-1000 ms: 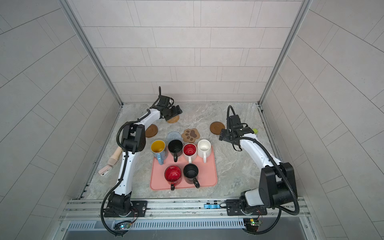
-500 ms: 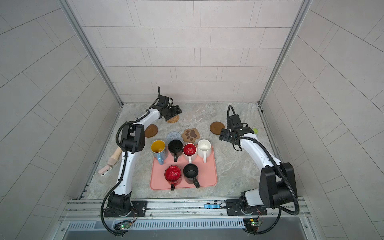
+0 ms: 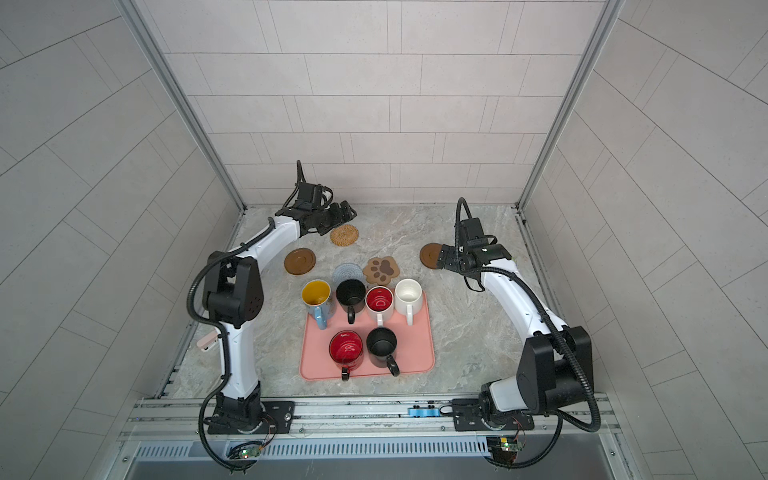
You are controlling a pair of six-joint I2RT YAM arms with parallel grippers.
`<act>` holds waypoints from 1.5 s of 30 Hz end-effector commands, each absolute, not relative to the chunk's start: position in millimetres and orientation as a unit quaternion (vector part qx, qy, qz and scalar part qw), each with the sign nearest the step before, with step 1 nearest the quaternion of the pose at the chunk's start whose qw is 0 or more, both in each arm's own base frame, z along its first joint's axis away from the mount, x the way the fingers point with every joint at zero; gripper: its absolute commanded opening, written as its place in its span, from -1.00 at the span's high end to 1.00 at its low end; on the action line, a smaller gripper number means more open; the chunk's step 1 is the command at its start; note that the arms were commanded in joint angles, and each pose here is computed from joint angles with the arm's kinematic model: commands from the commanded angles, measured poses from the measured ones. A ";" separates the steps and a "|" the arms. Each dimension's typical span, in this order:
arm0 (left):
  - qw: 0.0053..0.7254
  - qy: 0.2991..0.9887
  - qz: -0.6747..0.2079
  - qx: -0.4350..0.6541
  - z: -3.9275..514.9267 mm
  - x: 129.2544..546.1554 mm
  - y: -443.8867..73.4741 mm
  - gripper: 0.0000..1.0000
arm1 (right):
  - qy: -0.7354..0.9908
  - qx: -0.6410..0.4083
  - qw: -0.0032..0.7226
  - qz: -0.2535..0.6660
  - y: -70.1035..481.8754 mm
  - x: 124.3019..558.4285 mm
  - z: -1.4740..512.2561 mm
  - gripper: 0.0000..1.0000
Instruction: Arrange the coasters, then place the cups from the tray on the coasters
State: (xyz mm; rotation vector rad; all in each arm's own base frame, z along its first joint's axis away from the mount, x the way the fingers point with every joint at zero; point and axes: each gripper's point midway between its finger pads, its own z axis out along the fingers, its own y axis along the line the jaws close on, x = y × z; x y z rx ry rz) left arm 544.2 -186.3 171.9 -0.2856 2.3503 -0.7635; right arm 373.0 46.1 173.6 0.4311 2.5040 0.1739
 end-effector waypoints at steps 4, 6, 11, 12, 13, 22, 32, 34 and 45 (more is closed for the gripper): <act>0.336 0.896 -0.272 -0.098 191.6 513.4 -173.0 -0.95 | 0.948 0.114 0.285 0.078 70.1 395.8 181.8 -0.98; 0.337 0.898 -0.265 -0.102 193.0 505.1 -167.8 -0.94 | 0.950 0.101 0.285 0.080 79.6 403.0 181.0 -0.97; 0.335 0.904 -0.246 -0.100 191.6 484.5 -155.0 -0.95 | 0.958 0.054 0.266 0.088 116.3 421.2 166.5 -0.96; 0.337 0.905 -0.240 -0.101 190.6 483.1 -151.7 -0.95 | 0.960 0.045 0.261 0.089 122.8 423.3 163.4 -0.96; 0.340 0.905 -0.235 -0.103 190.0 482.6 -148.2 -0.95 | 0.963 0.033 0.253 0.086 130.7 426.1 159.6 -0.94; 0.355 0.903 -0.175 -0.167 161.7 486.1 -100.9 -0.97 | 0.980 0.016 0.182 0.080 191.9 434.2 109.4 -0.89; 0.342 0.918 -0.096 -0.176 159.2 497.4 -69.7 -0.99 | 0.989 -0.090 0.119 0.000 233.8 435.7 95.2 -0.87; 0.348 0.916 -0.091 -0.179 160.7 503.1 -64.2 -0.99 | 0.988 -0.105 0.112 -0.013 237.6 438.0 93.4 -0.89; 0.357 0.903 -0.112 -0.212 163.5 511.6 -37.6 -1.00 | 0.983 -0.151 0.097 -0.036 267.5 435.3 74.0 -0.99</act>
